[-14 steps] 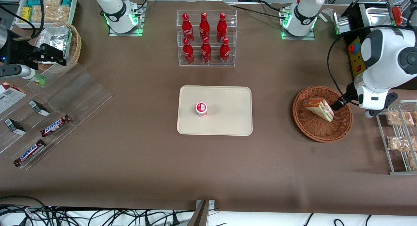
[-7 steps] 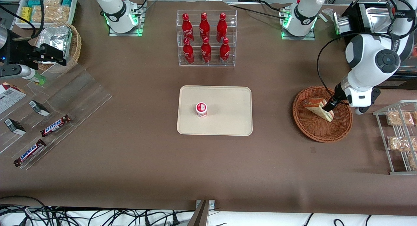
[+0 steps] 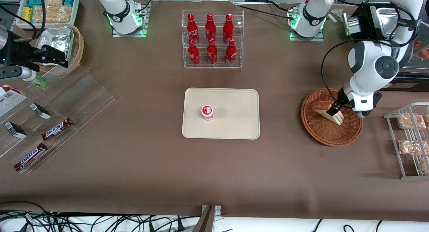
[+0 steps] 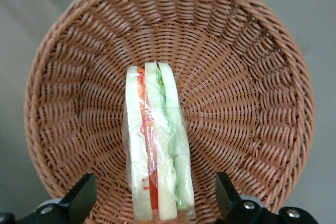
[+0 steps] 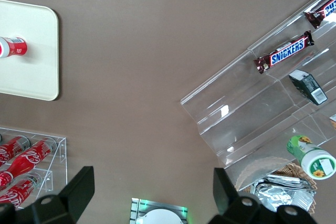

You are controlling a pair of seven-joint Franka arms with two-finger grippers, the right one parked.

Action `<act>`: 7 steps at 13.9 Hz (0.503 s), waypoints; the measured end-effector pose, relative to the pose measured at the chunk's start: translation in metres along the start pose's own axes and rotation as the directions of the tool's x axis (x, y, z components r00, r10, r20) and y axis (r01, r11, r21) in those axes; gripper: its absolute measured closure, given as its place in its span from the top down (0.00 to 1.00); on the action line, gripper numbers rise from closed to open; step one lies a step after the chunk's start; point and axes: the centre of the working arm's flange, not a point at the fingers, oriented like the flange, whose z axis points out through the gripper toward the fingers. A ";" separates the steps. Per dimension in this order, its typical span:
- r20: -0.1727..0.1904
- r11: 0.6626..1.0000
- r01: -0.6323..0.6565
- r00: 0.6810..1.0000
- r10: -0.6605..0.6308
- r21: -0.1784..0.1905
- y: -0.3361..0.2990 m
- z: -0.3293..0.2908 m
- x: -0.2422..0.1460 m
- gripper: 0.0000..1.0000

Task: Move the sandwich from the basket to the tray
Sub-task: 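Lower the open left gripper over the wrapped sandwich in the basket, then close the left gripper on the sandwich and lift it from the basket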

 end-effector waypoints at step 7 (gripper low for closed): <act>0.003 1.000 0.007 1.000 -0.007 -0.012 -0.001 0.028 -0.003 1.00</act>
